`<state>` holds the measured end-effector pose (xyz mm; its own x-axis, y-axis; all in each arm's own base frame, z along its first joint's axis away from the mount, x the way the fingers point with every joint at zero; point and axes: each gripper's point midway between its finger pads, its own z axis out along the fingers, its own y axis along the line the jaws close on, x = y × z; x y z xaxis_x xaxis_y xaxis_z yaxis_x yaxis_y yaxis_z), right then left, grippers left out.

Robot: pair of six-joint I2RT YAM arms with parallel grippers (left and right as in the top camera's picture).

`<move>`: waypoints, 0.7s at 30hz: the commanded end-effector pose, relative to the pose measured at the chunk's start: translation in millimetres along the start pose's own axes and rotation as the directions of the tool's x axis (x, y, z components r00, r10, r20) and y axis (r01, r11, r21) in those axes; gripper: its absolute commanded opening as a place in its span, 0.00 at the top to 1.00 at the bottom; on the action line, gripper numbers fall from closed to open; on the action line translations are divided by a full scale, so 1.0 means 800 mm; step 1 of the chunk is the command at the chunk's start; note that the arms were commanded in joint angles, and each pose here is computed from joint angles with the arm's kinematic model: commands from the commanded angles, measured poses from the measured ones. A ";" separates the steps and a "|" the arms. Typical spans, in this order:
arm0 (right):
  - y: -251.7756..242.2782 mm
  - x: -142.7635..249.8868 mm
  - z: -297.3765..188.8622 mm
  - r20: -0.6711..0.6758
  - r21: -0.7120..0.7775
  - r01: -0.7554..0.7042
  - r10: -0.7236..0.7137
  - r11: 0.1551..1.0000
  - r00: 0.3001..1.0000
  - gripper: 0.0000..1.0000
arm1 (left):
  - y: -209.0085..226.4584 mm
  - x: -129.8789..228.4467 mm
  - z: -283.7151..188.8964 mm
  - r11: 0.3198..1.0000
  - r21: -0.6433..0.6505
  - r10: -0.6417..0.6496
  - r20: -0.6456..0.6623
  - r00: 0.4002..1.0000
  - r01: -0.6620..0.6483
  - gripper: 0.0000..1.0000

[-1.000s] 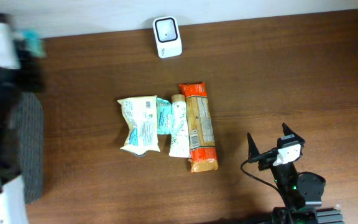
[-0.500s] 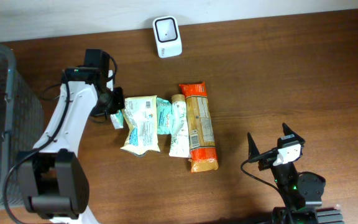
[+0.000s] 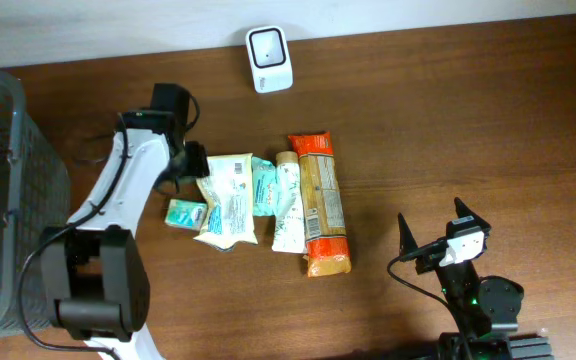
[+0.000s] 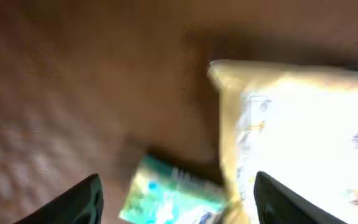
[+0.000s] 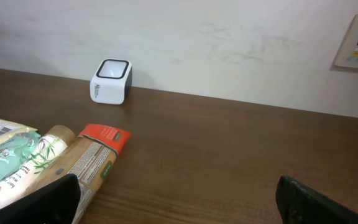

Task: Scan the item barcode
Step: 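Place the small teal pack at the left of the row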

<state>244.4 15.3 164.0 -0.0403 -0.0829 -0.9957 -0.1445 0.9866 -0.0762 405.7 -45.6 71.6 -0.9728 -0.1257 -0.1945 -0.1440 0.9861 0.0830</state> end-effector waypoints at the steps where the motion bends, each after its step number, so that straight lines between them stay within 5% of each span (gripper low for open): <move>1: -0.002 0.003 0.000 -0.002 0.007 0.002 -0.002 1.000 1.000 0.01 | -0.004 -0.066 -0.094 0.998 0.061 -0.023 0.198 0.980 0.012 0.23; 7: -0.002 0.003 0.000 -0.002 0.007 0.002 -0.002 1.000 1.000 0.01 | 0.067 -0.112 -0.275 0.985 0.138 -0.160 0.508 0.846 0.104 0.01; 10: -0.002 0.003 0.000 -0.002 0.007 0.002 -0.002 1.000 1.000 0.01 | 0.131 -0.104 -0.327 0.999 0.024 -0.042 0.609 0.792 0.035 0.01; 13: -0.002 0.003 0.000 -0.002 0.007 0.002 -0.002 1.000 1.000 0.01 | 0.181 -0.095 -0.344 0.994 -0.106 0.078 0.625 0.777 -0.015 0.01; 21: -0.002 0.002 0.000 0.002 0.008 0.004 -0.004 1.000 1.000 0.01 | 0.246 -0.086 -0.335 0.986 -0.144 0.017 0.603 0.797 0.088 0.01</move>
<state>244.4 15.3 164.0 -0.0403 -0.0829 -0.9957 -0.1445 0.9866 -0.0762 395.4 125.7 363.1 -0.6622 -0.0391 -0.7483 -0.2664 0.9457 0.1863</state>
